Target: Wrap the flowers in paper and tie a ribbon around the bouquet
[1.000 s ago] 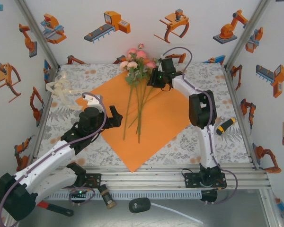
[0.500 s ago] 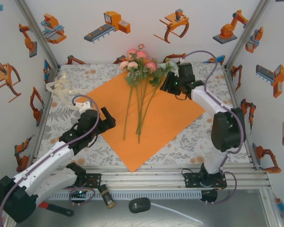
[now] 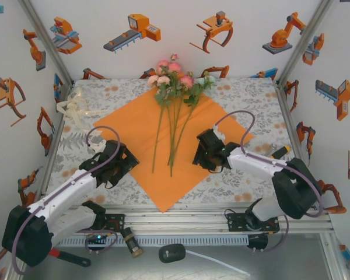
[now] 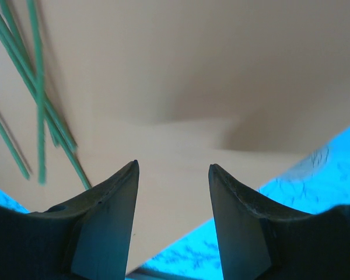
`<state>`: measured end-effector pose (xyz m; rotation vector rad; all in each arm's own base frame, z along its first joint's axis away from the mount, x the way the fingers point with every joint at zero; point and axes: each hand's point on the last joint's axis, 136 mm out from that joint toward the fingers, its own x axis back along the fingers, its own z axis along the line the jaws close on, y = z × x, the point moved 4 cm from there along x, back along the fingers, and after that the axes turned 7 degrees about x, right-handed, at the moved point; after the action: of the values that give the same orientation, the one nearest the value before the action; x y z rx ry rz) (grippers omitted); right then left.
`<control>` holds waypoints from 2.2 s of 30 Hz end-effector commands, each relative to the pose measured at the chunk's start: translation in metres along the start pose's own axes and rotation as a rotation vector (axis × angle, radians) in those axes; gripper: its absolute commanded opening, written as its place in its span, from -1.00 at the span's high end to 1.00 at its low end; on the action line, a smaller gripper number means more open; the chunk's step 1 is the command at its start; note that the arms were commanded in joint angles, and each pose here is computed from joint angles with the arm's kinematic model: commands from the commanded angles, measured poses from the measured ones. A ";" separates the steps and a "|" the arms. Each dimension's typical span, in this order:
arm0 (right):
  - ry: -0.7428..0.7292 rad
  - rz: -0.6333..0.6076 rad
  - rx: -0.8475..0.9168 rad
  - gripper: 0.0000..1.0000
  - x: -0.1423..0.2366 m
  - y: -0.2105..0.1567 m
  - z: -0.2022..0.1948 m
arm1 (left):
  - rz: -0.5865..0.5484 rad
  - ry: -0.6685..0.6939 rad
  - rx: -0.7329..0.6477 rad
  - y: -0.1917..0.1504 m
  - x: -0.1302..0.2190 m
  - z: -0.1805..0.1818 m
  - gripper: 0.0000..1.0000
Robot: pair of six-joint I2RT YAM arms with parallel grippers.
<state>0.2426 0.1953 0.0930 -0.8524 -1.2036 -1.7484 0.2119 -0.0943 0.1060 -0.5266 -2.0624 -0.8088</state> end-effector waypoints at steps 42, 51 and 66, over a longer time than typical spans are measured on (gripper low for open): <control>0.091 -0.255 0.857 -0.53 0.067 0.036 0.012 | 0.212 -0.278 -0.091 -0.036 -0.029 -0.078 0.84; 0.644 -0.202 1.464 -0.49 0.077 -0.051 0.052 | 0.234 -0.278 0.007 -0.021 -0.032 -0.107 0.84; 0.535 -0.296 1.731 -0.47 0.031 -0.093 0.066 | 0.298 -0.282 0.089 -0.021 -0.055 -0.115 0.84</control>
<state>0.1443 0.2592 0.1041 0.7092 -1.7112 -0.4811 0.2828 -0.1898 0.0926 -0.9121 -2.1351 -0.5346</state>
